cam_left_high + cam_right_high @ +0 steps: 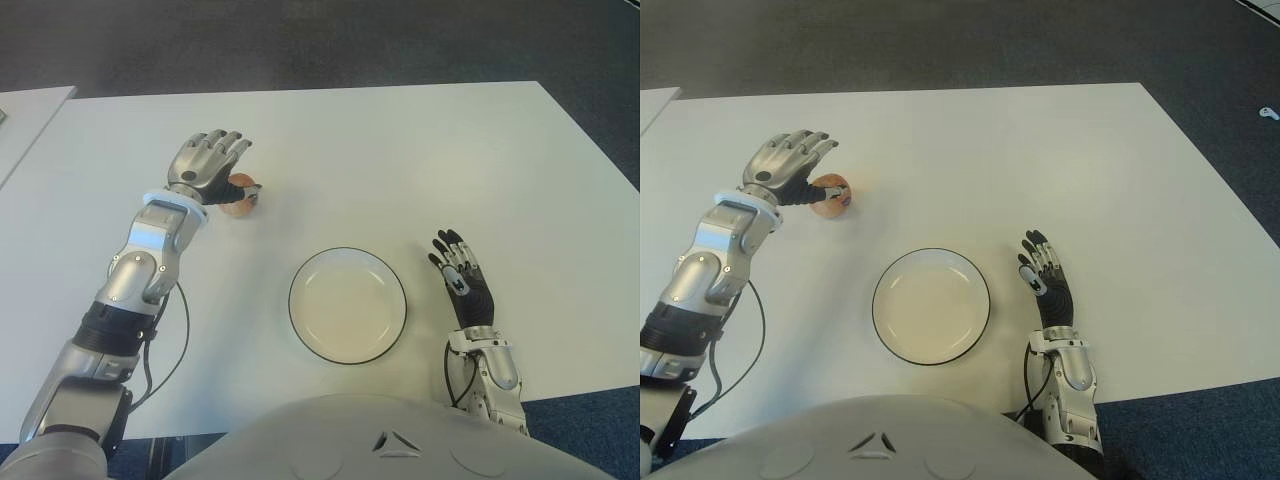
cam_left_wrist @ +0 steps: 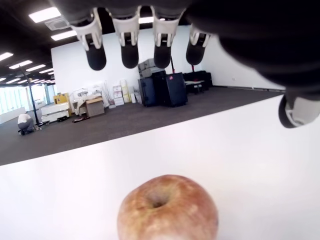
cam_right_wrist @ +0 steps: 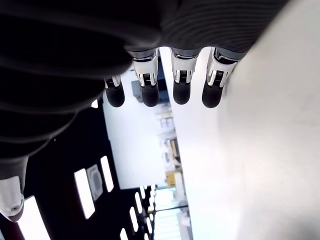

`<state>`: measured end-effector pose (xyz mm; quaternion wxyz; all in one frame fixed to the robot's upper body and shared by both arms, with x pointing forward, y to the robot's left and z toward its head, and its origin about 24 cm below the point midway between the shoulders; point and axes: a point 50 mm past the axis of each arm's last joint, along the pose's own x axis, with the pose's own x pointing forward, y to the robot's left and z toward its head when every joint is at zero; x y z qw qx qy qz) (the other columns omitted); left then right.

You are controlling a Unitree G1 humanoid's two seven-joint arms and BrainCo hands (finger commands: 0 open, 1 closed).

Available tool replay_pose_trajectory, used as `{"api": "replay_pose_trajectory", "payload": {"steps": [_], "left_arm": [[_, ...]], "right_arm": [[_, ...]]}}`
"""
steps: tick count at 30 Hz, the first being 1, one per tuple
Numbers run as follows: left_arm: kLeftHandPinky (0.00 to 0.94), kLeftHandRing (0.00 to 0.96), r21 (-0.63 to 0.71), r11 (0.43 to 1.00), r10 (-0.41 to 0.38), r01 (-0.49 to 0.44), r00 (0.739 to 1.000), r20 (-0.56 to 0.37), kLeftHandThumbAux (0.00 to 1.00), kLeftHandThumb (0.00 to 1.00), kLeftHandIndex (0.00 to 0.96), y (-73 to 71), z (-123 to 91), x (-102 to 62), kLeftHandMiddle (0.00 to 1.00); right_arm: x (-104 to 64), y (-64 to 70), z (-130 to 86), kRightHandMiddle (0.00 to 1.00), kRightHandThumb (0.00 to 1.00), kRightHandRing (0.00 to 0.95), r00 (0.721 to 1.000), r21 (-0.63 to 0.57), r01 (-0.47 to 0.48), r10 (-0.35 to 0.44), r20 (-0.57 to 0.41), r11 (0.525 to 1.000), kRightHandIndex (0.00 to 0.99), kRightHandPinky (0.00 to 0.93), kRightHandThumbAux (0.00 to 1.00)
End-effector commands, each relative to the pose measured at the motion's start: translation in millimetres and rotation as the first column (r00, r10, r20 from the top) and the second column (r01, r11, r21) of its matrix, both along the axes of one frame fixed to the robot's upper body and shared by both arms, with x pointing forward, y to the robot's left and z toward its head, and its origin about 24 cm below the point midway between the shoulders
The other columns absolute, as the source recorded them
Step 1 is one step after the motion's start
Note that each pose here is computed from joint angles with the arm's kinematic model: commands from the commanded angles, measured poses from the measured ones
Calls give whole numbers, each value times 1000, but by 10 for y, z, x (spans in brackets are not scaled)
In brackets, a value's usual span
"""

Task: Put the apples into the plate.

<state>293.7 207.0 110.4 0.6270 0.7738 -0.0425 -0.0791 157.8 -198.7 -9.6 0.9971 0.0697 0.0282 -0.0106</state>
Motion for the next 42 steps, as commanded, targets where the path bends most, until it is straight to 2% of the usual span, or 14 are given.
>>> {"api": "replay_pose_trajectory", "payload": {"steps": [1,16,22,42], "left_arm": [[0,0,53,998,-20,19,1000,11,307,325,0,16,-30,99,0],[0,0,77,996,-50,52,998,-33,295,326,0,-70,-157,207,0],[0,0,59,997,-41,45,997,-67,281,293,0,-97,-291,245,0],[0,0,115,992,-36,48,994,-100,256,310,0,38,-564,340,0]], "right_arm": [[-77,-11,-96,59,140,7,998,17,19,-18,-58,1000,55,0,519],[-121,-22,-106,51,136,5,999,1,9,-9,-54,1000,53,9,513],[-133,-32,-112,45,141,1,998,3,14,-14,-58,1000,54,4,509],[-146,-45,-133,46,130,8,997,-10,22,-22,-71,1000,52,16,506]]}}
